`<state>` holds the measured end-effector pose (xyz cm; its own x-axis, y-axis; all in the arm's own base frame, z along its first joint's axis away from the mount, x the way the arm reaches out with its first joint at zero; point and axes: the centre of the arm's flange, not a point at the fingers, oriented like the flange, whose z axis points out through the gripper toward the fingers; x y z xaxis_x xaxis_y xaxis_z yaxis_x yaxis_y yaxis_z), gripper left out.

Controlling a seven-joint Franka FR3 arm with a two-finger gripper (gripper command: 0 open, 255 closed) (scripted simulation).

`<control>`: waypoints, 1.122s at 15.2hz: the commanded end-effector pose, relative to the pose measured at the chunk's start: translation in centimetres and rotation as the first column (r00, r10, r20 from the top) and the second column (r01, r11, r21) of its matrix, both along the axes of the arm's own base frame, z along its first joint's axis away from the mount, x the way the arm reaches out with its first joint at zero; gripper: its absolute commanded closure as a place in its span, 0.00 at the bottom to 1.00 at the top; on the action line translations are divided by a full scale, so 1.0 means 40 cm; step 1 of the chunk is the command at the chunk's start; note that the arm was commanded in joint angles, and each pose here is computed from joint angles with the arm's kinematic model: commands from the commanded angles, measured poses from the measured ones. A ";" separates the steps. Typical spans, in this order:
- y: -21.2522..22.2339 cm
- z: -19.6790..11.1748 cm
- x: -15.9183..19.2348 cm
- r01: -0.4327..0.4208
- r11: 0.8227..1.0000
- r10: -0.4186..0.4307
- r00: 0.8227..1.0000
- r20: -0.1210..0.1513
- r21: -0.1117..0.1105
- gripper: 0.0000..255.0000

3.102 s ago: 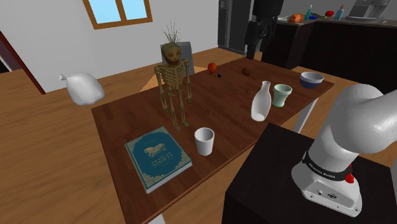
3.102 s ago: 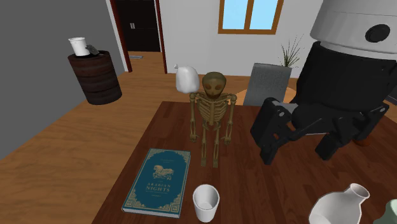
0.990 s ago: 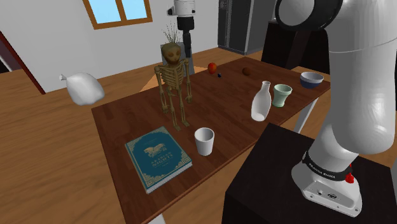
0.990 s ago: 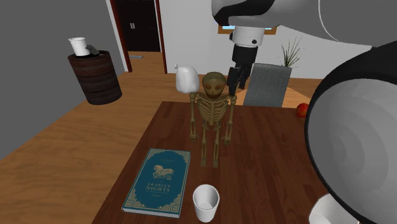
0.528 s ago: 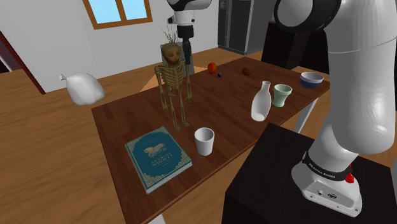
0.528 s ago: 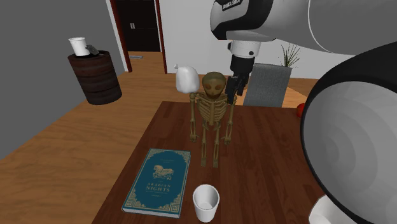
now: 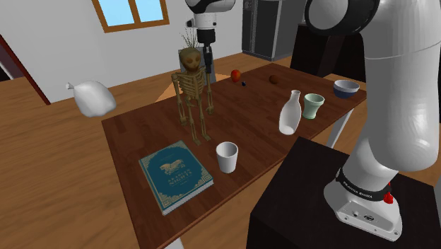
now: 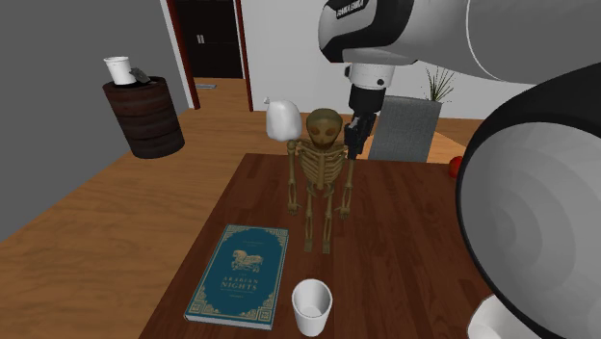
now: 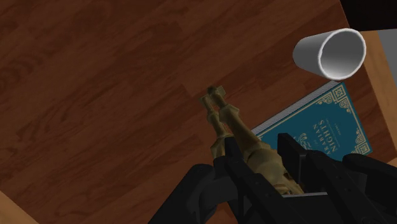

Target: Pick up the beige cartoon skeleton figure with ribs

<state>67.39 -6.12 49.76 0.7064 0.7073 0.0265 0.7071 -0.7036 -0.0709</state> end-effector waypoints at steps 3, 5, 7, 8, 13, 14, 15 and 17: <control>0.001 -0.001 0.000 -0.001 1.000 0.001 1.000 -0.001 0.000 1.00; 0.001 0.025 0.000 -0.001 1.000 0.001 1.000 -0.001 0.000 1.00; 0.001 0.052 0.000 -0.001 1.000 0.001 1.000 -0.001 0.000 1.00; 0.001 0.065 0.000 -0.001 1.000 0.001 1.000 -0.001 0.000 1.00; 0.001 0.131 0.000 -0.001 1.000 0.001 1.000 -0.001 0.000 1.00; 0.001 0.144 0.000 -0.001 1.000 0.001 1.000 -0.001 0.000 1.00; 0.001 0.157 0.000 -0.001 1.000 0.001 1.000 -0.001 0.000 1.00; 0.001 0.184 0.000 -0.001 1.000 0.001 1.000 -0.001 0.000 1.00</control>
<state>67.49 -6.06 56.32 0.7062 0.7076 0.0239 0.7071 -0.7032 -0.0738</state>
